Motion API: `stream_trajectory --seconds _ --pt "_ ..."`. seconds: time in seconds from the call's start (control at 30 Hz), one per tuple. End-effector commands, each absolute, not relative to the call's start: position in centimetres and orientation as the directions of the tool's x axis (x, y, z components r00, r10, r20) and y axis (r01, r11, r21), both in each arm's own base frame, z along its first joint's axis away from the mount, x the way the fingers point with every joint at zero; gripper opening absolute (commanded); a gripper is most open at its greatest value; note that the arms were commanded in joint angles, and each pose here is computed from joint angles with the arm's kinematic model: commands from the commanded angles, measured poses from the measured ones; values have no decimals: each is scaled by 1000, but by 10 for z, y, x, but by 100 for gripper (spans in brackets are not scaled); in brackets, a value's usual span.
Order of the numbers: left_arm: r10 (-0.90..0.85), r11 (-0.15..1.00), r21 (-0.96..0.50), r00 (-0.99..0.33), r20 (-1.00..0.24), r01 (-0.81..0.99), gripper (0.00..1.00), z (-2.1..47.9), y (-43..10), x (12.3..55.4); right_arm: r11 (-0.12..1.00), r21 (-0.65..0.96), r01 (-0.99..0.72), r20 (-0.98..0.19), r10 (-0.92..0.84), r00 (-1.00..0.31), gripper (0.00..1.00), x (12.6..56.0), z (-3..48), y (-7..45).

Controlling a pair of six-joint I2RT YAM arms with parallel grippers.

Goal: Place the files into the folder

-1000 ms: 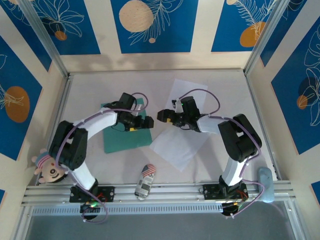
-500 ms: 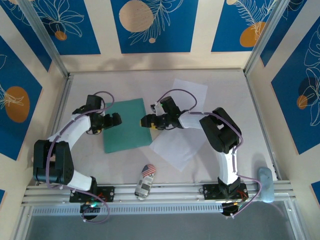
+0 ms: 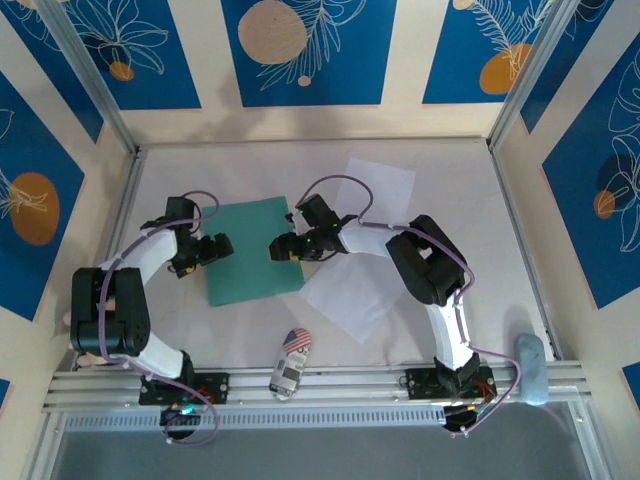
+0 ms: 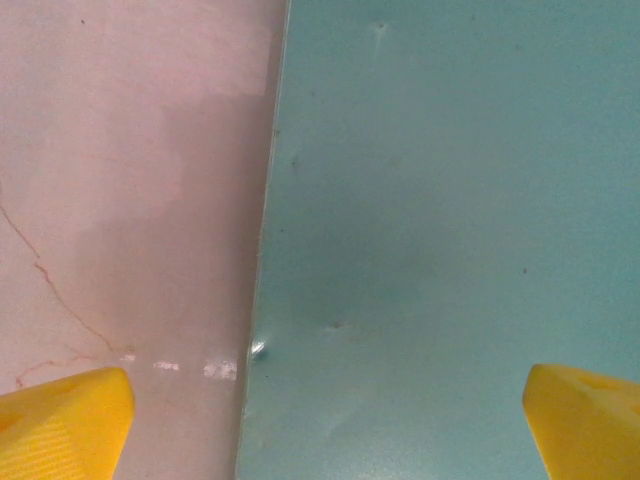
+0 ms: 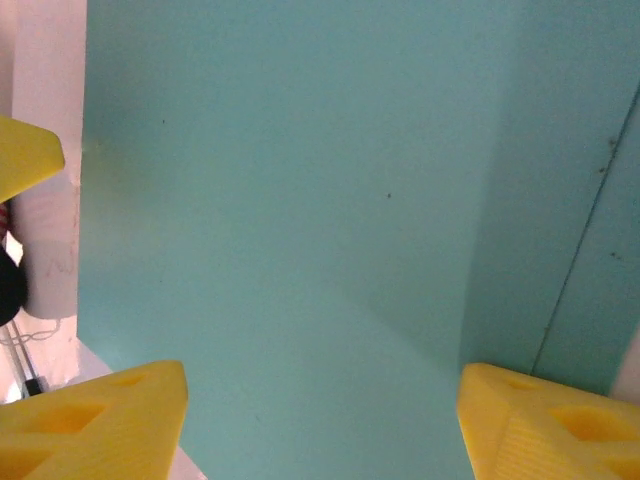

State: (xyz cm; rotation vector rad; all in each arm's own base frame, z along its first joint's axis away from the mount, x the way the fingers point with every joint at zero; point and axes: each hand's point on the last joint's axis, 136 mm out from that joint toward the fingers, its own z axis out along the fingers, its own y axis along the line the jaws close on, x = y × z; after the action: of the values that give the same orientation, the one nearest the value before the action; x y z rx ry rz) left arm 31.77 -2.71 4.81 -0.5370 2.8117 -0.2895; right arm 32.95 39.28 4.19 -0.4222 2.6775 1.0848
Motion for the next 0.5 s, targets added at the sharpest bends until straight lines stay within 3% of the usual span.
stream_trajectory --seconds 0.0,0.47 --pt "-394 906 -253 -895 -207 -340 100 42 -26 319 756 565 -331 -299 -187 -936 73 329 31 378" --pt "-399 896 -289 -898 -186 -338 96 37 -33 323 783 501 -369 -395 -173 -902 73 325 47 369"
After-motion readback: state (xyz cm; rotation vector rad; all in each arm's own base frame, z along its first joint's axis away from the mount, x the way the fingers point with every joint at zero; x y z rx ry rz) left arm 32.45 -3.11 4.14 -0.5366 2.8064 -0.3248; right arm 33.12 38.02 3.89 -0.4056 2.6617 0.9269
